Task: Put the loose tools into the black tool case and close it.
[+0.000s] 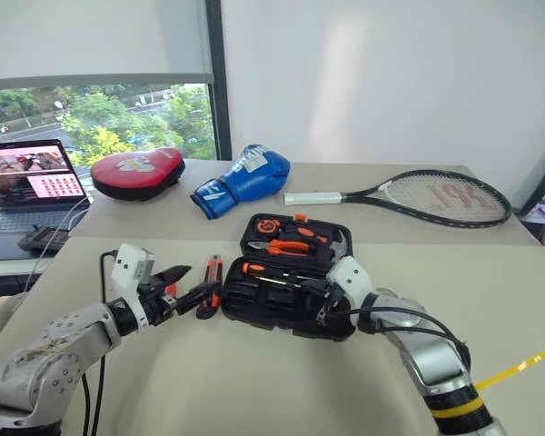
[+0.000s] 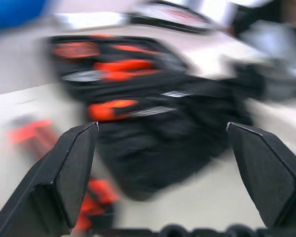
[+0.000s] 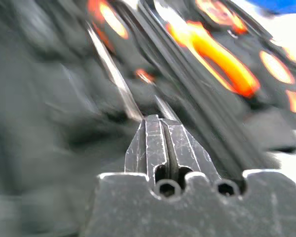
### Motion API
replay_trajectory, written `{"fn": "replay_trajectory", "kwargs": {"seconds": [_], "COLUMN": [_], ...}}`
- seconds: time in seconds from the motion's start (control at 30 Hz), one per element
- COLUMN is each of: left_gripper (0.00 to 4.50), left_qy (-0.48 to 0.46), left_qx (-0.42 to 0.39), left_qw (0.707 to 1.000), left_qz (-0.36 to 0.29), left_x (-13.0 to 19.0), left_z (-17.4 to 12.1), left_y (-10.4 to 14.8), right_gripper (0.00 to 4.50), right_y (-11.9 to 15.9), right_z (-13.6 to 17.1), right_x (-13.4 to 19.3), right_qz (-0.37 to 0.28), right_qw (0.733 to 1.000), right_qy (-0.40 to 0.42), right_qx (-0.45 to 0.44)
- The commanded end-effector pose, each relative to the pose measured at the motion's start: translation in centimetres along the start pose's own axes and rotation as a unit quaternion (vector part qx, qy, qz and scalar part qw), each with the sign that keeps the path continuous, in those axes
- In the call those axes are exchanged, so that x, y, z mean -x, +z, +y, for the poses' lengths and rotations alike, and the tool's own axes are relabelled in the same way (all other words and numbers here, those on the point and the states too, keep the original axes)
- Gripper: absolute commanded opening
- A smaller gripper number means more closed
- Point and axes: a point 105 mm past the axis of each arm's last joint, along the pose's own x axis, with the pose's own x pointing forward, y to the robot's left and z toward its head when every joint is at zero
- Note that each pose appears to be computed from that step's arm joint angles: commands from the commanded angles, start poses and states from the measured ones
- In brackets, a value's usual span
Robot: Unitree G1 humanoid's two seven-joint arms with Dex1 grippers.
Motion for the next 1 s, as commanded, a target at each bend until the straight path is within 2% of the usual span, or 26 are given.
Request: {"fn": "replay_trajectory", "kwargs": {"seconds": [0.03,0.13,0.27,0.33,0.4,0.5,0.67,0.7,0.8,0.83,0.9,0.93,1.0], "left_gripper": [4.50,4.50,4.50,4.50,4.50,3.77,1.93,1.44,0.44,0.41,0.41,0.41,0.41], "left_qy": [0.129,0.191,0.233,0.247,0.249,0.244,0.235,0.232,0.178,0.100,-0.009,-0.063,-0.154], "left_qx": [0.012,0.017,0.021,0.030,0.052,0.061,0.050,0.046,0.046,0.030,0.004,-0.009,-0.051], "left_qw": [0.992,0.981,0.970,0.964,0.960,0.961,0.964,0.966,0.983,0.994,0.999,0.997,0.987], "left_qz": [0.005,0.038,0.063,0.090,0.113,0.117,0.112,0.107,0.019,-0.019,-0.049,-0.046,-0.001], "left_x": [0.7,1.1,1.6,1.5,0.9,0.5,0.6,0.6,-0.3,-1.2,-2.0,-2.2,-2.7], "left_z": [2.1,2.6,2.9,3.0,3.2,3.4,3.9,4.1,3.7,1.9,-0.6,-1.8,-3.6], "left_y": [-0.7,-2.4,-3.6,-4.9,-6.2,-6.6,-6.3,-6.1,-2.7,-0.3,2.2,2.9,2.7], "right_gripper": [1.41,2.47,3.81,4.45,4.45,4.50,4.50,4.50,4.50,4.50,4.50,4.50,4.50], "right_y": [5.0,5.8,6.8,6.9,6.8,6.1,5.7,5.5,5.4,5.6,5.8,5.7,5.5], "right_z": [1.4,2.5,2.4,2.5,2.5,2.6,2.7,2.8,2.7,2.8,3.2,3.4,4.0], "right_x": [3.0,4.6,5.5,6.0,6.4,6.8,7.2,7.3,7.6,7.9,8.5,8.7,9.5], "right_qz": [-0.069,-0.059,-0.055,-0.040,-0.028,-0.008,0.000,0.003,-0.007,-0.016,-0.030,-0.032,-0.028], "right_qw": [0.994,0.990,0.990,0.990,0.990,0.991,0.992,0.992,0.995,0.995,0.995,0.996,0.997], "right_qy": [0.076,0.124,0.127,0.132,0.133,0.133,0.120,0.117,0.091,0.077,0.065,0.065,0.068], "right_qx": [0.020,0.021,0.024,0.032,0.031,0.033,0.036,0.038,0.041,0.057,0.064,0.055,0.036]}}
